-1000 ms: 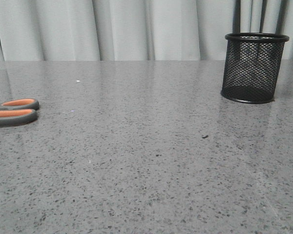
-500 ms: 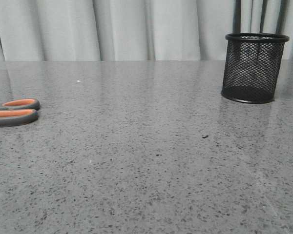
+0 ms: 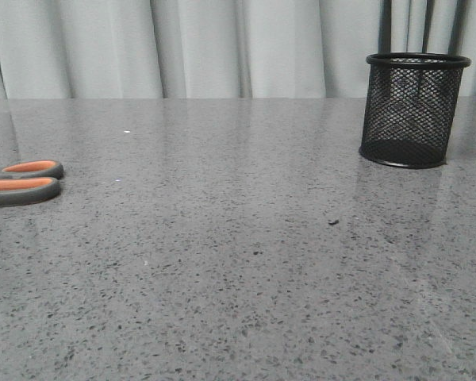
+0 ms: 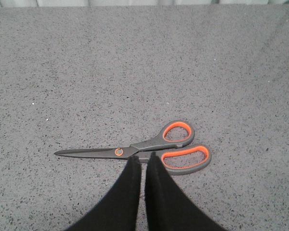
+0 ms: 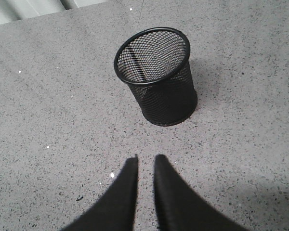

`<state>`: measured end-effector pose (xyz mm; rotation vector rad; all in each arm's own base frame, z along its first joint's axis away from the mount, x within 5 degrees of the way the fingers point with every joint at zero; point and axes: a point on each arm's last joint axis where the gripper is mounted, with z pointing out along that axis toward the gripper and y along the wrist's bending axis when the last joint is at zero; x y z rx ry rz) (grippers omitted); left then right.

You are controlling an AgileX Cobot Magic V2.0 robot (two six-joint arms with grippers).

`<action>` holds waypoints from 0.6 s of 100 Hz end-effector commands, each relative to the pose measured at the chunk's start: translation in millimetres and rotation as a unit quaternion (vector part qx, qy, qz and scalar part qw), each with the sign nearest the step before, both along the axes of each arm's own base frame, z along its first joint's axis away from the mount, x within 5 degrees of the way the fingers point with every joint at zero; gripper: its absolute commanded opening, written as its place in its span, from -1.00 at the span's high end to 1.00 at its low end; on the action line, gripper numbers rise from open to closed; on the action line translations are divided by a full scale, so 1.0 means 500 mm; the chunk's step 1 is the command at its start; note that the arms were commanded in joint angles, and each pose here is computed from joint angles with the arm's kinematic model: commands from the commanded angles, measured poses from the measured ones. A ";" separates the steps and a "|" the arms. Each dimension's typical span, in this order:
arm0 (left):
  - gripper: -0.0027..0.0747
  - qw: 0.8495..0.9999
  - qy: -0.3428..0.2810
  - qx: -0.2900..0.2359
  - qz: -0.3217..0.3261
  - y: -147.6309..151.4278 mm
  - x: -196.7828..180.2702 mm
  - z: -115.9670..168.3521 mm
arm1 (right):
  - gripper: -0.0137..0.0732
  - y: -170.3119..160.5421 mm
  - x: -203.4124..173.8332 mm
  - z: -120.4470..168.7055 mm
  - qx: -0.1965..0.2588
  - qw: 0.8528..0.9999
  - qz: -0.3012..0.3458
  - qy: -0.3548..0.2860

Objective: Put scissors into bucket

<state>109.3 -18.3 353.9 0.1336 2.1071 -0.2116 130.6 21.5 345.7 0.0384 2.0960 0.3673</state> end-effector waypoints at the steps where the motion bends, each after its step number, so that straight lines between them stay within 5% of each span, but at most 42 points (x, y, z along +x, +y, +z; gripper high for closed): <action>1: 0.67 0.999 -0.043 -0.010 -0.010 -0.005 0.006 0.031 | 0.02 -0.005 0.008 0.030 0.001 0.999 -0.013 -0.040; 9: 0.37 0.999 -0.050 -0.013 -0.009 -0.006 0.007 0.034 | -0.31 -0.005 0.009 0.031 0.002 0.999 -0.013 -0.042; 18: 0.13 0.998 -0.055 -0.023 -0.009 -0.007 0.009 0.036 | -0.36 -0.005 0.009 0.031 0.002 0.999 -0.014 -0.043; 40: 0.12 0.999 -0.025 0.003 -0.039 -0.012 0.042 0.047 | -0.36 -0.005 0.009 0.031 0.001 0.999 -0.013 -0.043; 60: 0.12 0.988 0.047 0.081 -0.126 -0.019 0.124 0.067 | -0.36 -0.004 0.009 0.030 -0.006 0.999 -0.009 -0.042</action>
